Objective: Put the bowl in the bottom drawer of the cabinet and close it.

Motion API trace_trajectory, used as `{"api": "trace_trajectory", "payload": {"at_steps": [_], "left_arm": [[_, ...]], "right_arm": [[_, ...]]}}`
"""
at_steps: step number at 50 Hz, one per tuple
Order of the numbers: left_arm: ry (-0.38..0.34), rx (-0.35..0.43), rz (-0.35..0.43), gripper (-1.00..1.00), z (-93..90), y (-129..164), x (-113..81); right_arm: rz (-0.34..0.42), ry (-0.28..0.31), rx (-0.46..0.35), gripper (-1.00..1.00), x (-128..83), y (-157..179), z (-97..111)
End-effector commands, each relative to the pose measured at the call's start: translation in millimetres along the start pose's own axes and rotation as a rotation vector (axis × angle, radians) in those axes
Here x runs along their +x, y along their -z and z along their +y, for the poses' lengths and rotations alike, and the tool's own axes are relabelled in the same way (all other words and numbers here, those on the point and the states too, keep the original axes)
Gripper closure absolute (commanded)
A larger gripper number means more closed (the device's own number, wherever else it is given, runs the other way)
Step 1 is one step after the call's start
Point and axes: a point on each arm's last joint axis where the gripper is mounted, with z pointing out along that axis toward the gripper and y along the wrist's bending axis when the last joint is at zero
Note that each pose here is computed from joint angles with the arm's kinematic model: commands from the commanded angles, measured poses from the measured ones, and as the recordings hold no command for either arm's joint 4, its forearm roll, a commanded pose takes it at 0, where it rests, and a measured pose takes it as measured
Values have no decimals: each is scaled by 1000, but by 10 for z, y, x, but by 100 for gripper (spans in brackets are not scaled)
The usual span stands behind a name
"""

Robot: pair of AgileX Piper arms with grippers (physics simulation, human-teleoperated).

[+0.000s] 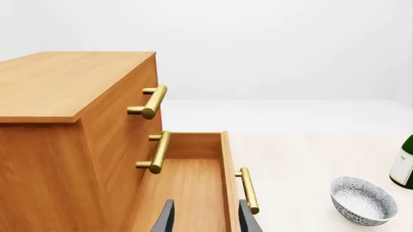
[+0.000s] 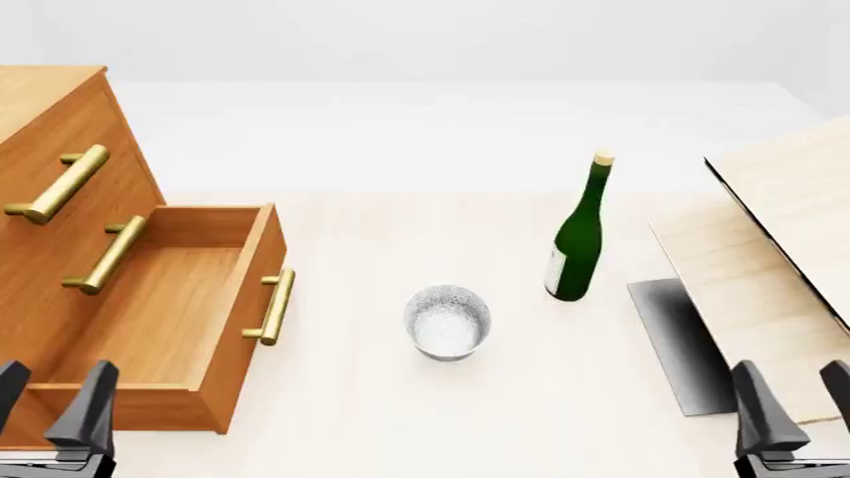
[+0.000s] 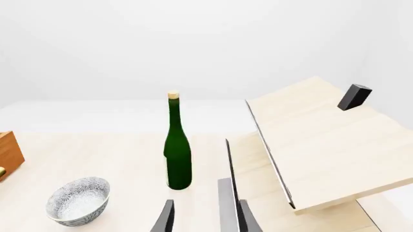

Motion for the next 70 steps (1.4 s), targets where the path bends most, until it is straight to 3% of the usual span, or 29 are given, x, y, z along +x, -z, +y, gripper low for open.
{"api": "trace_trajectory", "payload": {"at_steps": [1,16,18,19,22,31,44,55,60,70], "left_arm": [[1,2,3,-100,-1,-6,-7],[-3,17,19,-100,-10,-6,-2],[-56,39,15,-100,-22,3,-13],[-36,55,25,-100,-31,3,-20],[-70,78,7,-100,-42,15,-105],[-33,88,-15,-100,-41,68,-404],[13,125,-8,-100,-55,72,-668],[43,192,18,-100,-96,-21,-1038],[73,206,58,-100,-117,-91,-1139],[61,221,100,-100,-137,-154,-1301]], "right_arm": [[1,0,0,-100,-7,-4,0],[1,0,0,-100,-5,-4,0],[1,0,0,-100,-5,-4,0],[1,0,0,-100,-5,-4,0],[1,0,0,-100,-4,-4,0],[1,0,0,-100,-3,-4,0],[1,0,0,-100,-2,-3,0],[1,0,0,-100,-1,-2,0],[1,0,0,-100,-2,-3,0],[1,0,0,-100,-3,-5,0]]}}
